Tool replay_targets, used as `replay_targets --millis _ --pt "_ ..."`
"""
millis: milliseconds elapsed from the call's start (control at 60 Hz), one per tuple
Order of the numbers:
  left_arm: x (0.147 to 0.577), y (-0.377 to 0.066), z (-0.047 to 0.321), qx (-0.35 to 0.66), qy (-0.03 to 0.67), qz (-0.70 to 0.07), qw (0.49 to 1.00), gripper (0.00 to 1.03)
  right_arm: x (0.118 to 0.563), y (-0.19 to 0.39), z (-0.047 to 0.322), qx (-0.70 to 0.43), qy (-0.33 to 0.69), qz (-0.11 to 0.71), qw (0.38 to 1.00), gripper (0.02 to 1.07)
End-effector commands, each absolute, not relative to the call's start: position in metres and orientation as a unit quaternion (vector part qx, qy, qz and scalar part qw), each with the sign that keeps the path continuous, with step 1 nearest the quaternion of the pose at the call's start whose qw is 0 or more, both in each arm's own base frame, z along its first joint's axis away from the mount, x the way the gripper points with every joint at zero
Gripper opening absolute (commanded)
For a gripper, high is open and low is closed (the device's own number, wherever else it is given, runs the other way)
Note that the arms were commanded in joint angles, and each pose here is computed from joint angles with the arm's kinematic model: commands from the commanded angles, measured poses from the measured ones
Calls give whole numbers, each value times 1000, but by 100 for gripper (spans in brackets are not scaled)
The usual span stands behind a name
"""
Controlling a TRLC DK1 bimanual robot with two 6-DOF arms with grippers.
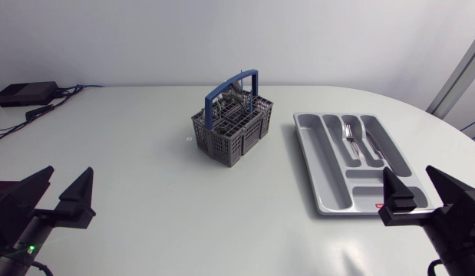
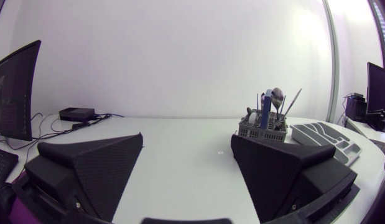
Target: Unload the cutlery basket into the drawer organizer.
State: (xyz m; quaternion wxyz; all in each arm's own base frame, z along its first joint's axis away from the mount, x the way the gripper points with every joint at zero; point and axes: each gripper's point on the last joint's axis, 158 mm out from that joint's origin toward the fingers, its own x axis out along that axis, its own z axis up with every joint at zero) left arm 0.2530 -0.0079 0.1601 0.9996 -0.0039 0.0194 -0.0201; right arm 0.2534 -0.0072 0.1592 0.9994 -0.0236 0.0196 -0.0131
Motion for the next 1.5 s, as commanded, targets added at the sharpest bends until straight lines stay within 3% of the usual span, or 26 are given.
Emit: replay_targets --millis 0,450,783,1200,1333,1483 --pt "253 -9 153 -5 24 -21 999 98 254 -6 148 -15 30 -12 999 103" --pt "253 -7 156 -6 20 -18 1000 98 254 -6 149 -16 29 -12 999 103" --pt "251 -9 203 -7 -8 -21 1000 96 253 5 163 -16 11 8 1000 103" --pt "306 -46 227 -33 108 -73 991 91 286 22 190 -16 85 35 996 102" --pt "333 -65 221 -5 184 -86 979 91 304 41 174 -5 176 62 983 102" --pt "361 -101 187 28 318 -140 937 92 315 57 158 -28 270 97 958 102"
